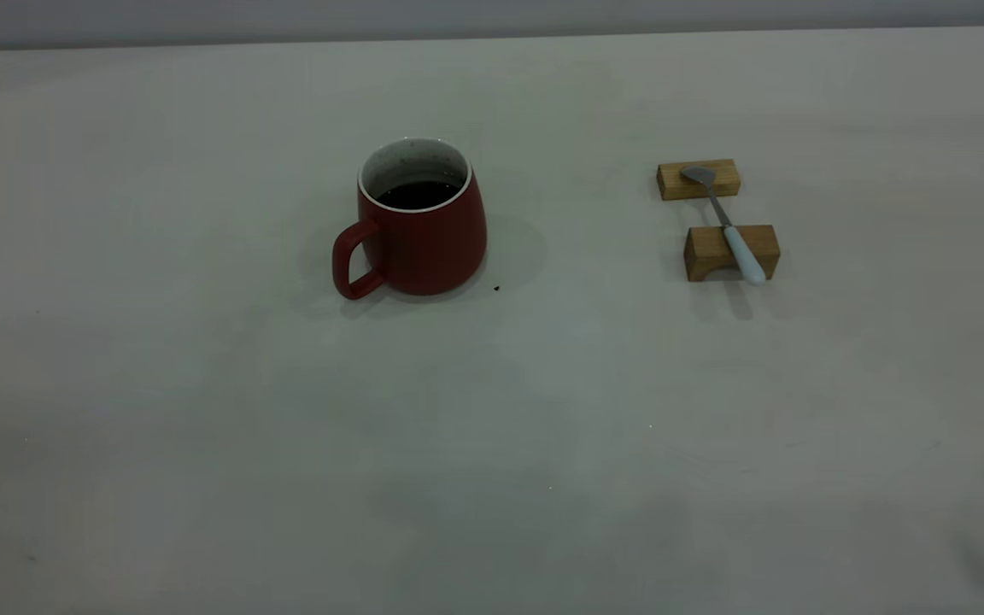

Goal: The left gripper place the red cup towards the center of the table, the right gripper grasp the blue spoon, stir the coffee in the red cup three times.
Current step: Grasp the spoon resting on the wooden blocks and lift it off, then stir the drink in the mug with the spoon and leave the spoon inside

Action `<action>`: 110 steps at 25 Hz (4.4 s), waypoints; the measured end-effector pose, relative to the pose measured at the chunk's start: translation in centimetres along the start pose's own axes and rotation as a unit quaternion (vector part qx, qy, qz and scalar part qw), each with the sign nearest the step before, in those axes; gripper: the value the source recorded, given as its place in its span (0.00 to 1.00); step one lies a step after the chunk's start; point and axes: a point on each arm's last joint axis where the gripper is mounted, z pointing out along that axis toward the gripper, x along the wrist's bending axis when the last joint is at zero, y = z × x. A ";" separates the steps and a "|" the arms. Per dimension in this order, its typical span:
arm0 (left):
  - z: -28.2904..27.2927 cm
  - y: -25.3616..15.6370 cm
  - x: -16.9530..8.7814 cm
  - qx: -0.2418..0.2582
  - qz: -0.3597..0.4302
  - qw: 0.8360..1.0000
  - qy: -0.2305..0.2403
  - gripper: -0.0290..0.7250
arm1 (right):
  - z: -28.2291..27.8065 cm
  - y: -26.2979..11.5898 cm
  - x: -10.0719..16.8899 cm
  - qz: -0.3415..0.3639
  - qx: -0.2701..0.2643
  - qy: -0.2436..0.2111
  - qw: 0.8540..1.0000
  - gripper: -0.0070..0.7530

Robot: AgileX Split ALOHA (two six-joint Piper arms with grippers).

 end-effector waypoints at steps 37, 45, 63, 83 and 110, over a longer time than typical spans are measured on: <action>0.0 0.0 0.0 0.000 0.000 1.000 0.000 0.51 | 35.0 0.4 11.3 -0.143 0.248 0.113 0.951 0.87; 0.0 0.0 0.0 0.000 0.000 1.000 0.000 0.51 | 35.5 0.7 10.6 -0.157 0.243 0.071 0.955 0.87; 0.0 0.0 0.0 0.000 0.000 1.000 0.000 0.51 | 37.0 -0.1 10.1 -0.162 0.230 0.049 0.958 0.64; 0.0 0.0 0.0 0.000 0.000 1.000 0.000 0.51 | 27.7 8.3 13.7 -0.017 0.295 0.117 0.948 0.19; 0.0 0.0 0.0 0.000 0.000 1.000 0.000 0.51 | 27.1 8.8 25.7 0.671 0.464 0.237 0.527 0.19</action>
